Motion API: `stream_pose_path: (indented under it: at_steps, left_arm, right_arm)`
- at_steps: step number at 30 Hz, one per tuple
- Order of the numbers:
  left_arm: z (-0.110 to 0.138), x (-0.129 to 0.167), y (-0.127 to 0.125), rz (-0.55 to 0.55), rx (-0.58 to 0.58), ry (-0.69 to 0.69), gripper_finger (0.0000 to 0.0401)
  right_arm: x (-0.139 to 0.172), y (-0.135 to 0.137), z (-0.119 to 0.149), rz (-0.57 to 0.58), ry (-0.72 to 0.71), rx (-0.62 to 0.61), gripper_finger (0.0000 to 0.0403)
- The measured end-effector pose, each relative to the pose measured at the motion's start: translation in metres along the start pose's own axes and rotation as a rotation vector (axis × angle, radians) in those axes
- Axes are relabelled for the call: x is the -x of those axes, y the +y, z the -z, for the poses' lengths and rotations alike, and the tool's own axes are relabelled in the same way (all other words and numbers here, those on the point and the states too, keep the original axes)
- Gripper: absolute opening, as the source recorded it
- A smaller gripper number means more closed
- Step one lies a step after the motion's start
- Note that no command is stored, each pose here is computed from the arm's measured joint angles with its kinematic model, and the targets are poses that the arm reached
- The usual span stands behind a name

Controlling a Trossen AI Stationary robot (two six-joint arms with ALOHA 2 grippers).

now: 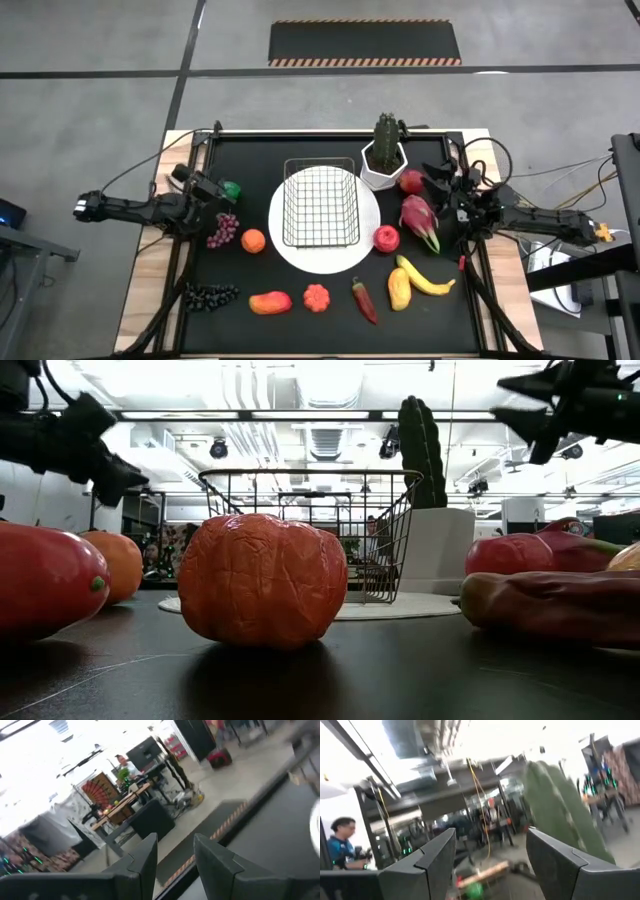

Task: Build produce basket
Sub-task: Put the pumpkin into the gold wire basket

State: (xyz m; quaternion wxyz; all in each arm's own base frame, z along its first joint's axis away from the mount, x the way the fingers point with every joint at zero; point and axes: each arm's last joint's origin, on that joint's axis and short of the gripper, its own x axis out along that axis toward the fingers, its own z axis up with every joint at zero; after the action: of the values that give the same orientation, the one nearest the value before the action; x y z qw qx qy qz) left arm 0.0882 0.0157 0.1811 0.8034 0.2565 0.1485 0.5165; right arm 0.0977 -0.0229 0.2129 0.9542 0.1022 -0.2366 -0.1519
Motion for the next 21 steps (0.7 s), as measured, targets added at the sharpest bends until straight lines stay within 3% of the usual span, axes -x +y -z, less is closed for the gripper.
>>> stream_pose_path:
  at_steps: [5, 9, 21]
  left_arm:
    - [-0.010, 0.000, 0.008, -0.015, 0.157, -0.053, 0.0112]
    - [-0.013, 0.001, 0.011, -0.004, 0.218, -0.092, 0.0112]
    - [-0.014, 0.001, 0.012, -0.006, 0.187, -0.093, 0.0112]
  right_arm:
    - [-0.006, 0.003, -0.008, -0.039, -0.107, 0.058, 0.0226]
    - [-0.009, 0.005, -0.004, -0.096, -0.089, 0.112, 0.0226]
    - [-0.011, 0.007, -0.006, -0.152, -0.117, 0.083, 0.0226]
